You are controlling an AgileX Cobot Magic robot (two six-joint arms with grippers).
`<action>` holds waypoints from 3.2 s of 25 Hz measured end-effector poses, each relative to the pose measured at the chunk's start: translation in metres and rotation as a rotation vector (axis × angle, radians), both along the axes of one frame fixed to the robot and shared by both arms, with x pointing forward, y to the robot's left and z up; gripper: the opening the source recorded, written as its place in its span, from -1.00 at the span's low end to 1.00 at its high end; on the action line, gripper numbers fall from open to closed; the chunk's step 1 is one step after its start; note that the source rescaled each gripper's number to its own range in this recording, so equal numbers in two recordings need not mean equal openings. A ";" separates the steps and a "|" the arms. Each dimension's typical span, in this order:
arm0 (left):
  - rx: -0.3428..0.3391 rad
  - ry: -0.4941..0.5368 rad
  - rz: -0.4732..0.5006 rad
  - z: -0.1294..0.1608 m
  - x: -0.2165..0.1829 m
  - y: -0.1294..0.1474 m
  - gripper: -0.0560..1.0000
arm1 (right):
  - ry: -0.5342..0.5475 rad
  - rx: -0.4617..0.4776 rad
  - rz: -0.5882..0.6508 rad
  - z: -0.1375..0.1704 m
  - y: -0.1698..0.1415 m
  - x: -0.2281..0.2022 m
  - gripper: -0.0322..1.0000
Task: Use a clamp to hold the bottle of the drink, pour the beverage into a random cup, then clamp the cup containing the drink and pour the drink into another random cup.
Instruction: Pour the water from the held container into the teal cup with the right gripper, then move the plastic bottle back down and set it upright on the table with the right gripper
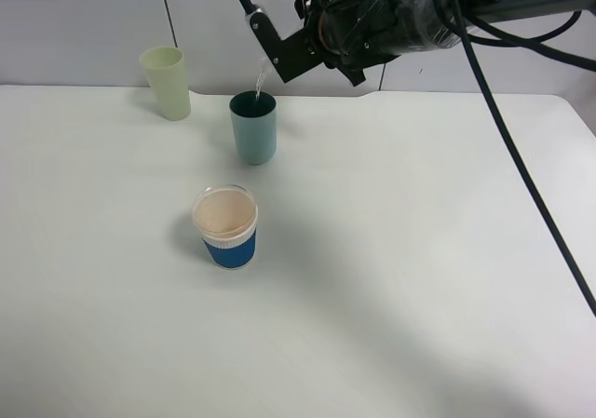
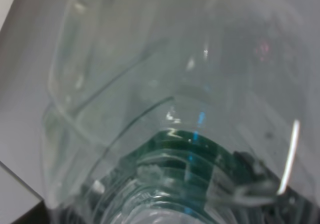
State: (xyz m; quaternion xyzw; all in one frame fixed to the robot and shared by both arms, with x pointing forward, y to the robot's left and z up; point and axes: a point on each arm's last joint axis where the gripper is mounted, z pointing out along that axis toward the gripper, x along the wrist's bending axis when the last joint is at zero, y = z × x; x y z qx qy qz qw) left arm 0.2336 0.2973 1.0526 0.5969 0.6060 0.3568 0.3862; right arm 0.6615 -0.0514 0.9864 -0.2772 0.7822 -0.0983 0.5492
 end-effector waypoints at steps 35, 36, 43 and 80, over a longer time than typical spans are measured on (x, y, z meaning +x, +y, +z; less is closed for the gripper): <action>0.000 0.000 0.000 0.000 0.000 0.000 1.00 | 0.001 -0.059 0.106 -0.001 0.007 -0.002 -0.90; 0.000 0.000 0.000 0.000 0.000 0.000 1.00 | 0.001 -0.059 0.106 -0.001 0.007 -0.002 -0.90; 0.000 0.000 0.000 0.000 0.000 0.000 1.00 | -0.013 -0.125 0.134 -0.001 0.007 -0.002 -0.90; 0.000 0.000 0.000 0.000 0.000 0.000 1.00 | 0.429 1.387 -0.619 0.051 -0.011 -0.023 -0.90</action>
